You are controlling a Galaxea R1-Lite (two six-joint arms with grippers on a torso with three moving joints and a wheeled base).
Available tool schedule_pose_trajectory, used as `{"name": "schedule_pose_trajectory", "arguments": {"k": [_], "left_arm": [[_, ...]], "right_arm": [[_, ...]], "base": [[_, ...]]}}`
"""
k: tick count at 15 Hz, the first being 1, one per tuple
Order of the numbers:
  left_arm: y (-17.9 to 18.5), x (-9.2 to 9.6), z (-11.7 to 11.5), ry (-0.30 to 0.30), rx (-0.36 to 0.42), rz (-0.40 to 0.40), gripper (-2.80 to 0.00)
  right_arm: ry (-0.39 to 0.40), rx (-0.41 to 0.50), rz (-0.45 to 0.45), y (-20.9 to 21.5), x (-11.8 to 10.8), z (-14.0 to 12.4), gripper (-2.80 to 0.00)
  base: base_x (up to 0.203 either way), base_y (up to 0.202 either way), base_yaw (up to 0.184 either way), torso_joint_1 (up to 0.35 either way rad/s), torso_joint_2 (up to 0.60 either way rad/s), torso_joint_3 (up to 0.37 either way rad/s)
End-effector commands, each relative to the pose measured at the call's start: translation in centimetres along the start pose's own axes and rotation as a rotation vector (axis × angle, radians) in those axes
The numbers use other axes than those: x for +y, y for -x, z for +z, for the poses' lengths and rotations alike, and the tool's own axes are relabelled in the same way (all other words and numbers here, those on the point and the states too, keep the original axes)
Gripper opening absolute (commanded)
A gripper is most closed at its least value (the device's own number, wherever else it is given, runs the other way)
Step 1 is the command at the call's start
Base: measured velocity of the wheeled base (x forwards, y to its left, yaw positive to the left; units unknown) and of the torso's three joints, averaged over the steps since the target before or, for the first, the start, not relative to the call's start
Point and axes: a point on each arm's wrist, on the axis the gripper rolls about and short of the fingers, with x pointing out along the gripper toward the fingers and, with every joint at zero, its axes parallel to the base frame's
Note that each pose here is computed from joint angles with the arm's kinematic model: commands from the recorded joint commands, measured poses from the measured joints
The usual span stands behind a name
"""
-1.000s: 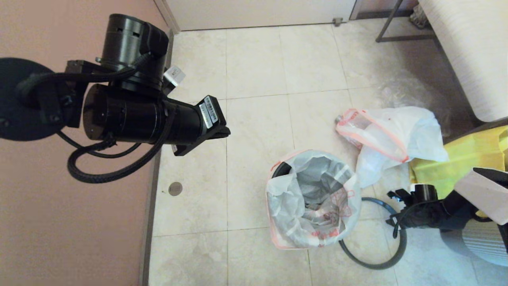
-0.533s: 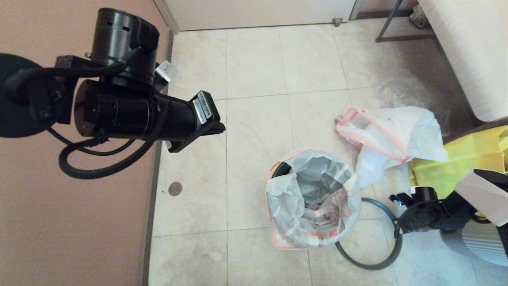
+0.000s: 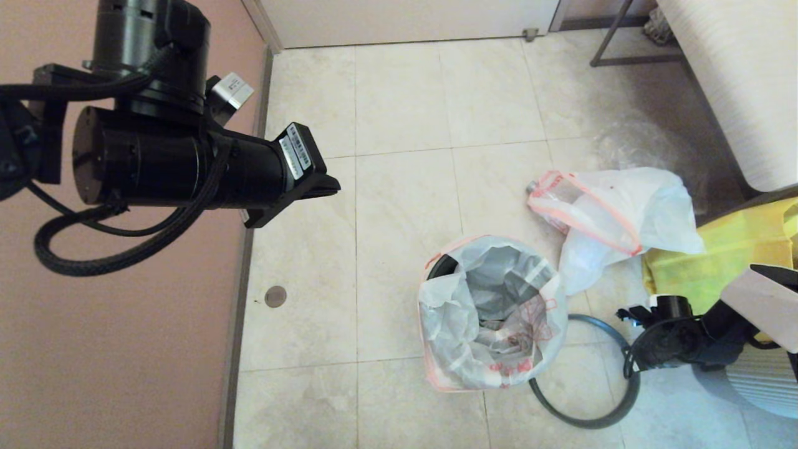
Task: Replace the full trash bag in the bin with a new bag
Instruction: Place the trash can ring on the trash can
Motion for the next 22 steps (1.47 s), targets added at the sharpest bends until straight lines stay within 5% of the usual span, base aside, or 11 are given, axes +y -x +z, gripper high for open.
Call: {"name": "schedule_pose_trajectory", "arguments": {"k": [1, 9, 10, 18, 22], "left_arm": [[0.1, 0.0, -0.1, 0.003, 0.001, -0.001, -2.80], [-0.3, 0.0, -0.2, 0.002, 0.011, 0.002, -2.80], [-0.5, 0.0, -0.3, 0.003, 0.014, 0.005, -2.80], [0.7, -0.3, 0.1, 0.003, -0.010, -0.016, -2.80], [2.3, -0.8, 0.3, 0.000, -0.029, -0.050, -2.80]], "right_arm": [[0.004, -0.013, -0.006, 0.0, -0.1, 0.0, 0.00], [0.000, -0.027, -0.013, -2.1, 0.1, -0.1, 0.00], [-0.003, -0.027, -0.014, -2.1, 0.1, -0.1, -2.80], [-0.001, 0.013, -0.006, -0.6, 0.2, -1.1, -2.80], [-0.025, -0.064, -0.048, 6.7, -1.6, -0.4, -2.80]], "base": [[0.000, 0.000, 0.000, 0.000, 0.00, 0.000], [0.000, 0.000, 0.000, 0.000, 0.00, 0.000], [0.000, 0.000, 0.000, 0.000, 0.00, 0.000], [0.000, 0.000, 0.000, 0.000, 0.00, 0.000], [0.000, 0.000, 0.000, 0.000, 0.00, 0.000]]}}
